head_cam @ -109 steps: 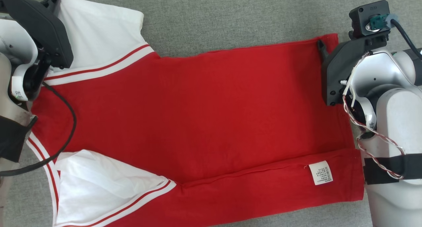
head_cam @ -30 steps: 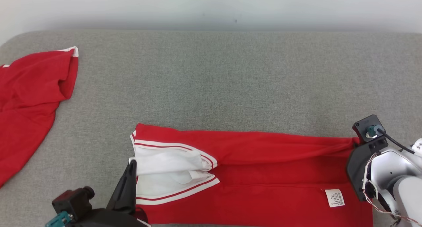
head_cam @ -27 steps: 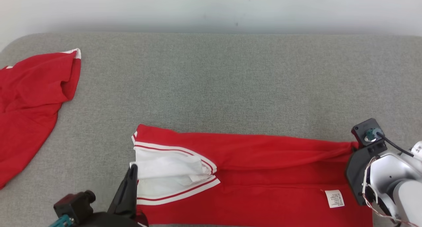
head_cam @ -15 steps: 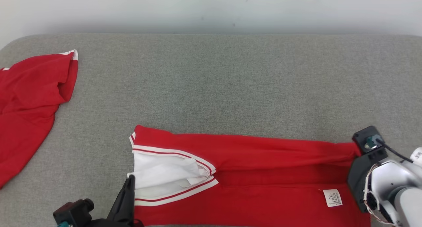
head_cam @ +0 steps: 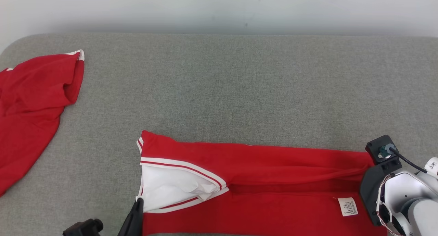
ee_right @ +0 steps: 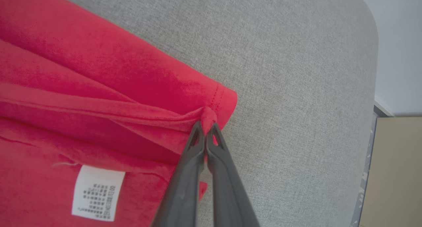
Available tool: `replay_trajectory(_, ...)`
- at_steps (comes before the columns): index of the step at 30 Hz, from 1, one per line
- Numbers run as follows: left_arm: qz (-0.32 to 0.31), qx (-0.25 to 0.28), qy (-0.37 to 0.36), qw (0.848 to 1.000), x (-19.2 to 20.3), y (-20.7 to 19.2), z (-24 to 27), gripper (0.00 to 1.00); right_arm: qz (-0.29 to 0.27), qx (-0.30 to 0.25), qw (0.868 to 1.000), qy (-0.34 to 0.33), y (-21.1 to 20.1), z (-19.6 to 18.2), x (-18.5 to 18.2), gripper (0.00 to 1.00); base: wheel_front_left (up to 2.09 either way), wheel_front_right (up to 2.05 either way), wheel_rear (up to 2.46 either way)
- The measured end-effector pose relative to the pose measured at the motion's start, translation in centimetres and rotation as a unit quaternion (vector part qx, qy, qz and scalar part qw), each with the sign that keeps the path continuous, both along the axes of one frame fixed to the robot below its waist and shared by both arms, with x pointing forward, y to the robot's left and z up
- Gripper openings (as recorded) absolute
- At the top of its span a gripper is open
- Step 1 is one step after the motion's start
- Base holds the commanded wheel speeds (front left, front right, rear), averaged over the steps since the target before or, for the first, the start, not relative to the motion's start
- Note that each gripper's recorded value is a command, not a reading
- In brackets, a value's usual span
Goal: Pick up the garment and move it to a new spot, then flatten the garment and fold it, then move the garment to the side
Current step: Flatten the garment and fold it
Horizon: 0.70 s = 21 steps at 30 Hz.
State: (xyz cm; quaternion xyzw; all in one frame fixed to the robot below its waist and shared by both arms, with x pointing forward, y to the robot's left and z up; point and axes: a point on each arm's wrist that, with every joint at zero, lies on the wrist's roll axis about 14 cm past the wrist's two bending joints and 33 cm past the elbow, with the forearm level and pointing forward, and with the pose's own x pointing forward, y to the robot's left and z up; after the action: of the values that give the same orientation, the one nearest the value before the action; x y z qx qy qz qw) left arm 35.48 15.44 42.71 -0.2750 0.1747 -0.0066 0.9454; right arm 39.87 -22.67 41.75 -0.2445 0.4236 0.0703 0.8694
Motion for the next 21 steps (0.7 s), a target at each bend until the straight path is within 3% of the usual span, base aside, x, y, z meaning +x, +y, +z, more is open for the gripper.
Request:
replay_trajectory(1,-0.001,0.0,0.005,1.0,0.1,-0.2,-0.3,0.0,-0.004,-0.002,1.0,0.006,-0.1,-0.1,-0.2,0.0,0.0,0.0,0.0)
replay_trajectory(2,-0.004,0.001,0.01,1.0,-0.1,-0.3,-0.7,0.0,-0.008,-0.003,1.0,0.013,-0.3,-0.3,-0.4,0.23,0.0,0.0,0.0)
replay_trajectory(3,-0.006,0.004,0.015,1.0,-0.2,-0.4,-1.0,0.0,-0.012,-0.006,1.0,0.022,-0.4,-0.5,-0.8,0.74,0.0,0.0,0.0)
replay_trajectory(4,-0.008,0.008,0.02,1.0,-0.4,-0.4,-1.3,0.0,-0.018,-0.005,0.999,0.03,-0.6,-0.8,-1.1,1.0,0.0,0.0,0.0)
replay_trajectory(5,-0.011,0.015,0.023,1.0,-0.5,-0.4,-1.6,0.54,-0.021,-0.004,0.999,0.034,-0.6,-0.9,-1.4,1.0,0.0,0.0,0.0)
replay_trajectory(6,-0.012,0.024,0.025,0.999,-0.6,-0.3,-1.8,0.54,-0.023,-0.004,0.999,0.034,-0.7,-0.8,-1.6,1.0,0.0,0.0,0.0)
replay_trajectory(7,-0.014,0.036,0.03,0.999,-0.7,-0.1,-2.1,1.0,-0.027,-0.003,0.999,0.034,-0.8,-0.7,-1.7,1.0,0.0,0.0,0.0)
replay_trajectory(14,-0.008,0.093,0.023,0.995,-1.0,1.5,-2.3,1.0,-0.053,0.03,0.998,0.009,-1.0,0.6,-2.2,1.0,0.0,0.0,0.0)
replay_trajectory(21,0.006,0.151,-0.057,0.987,-0.1,3.2,0.8,1.0,-0.089,0.102,0.989,-0.064,-0.1,3.0,-2.4,1.0,0.0,0.0,0.0)
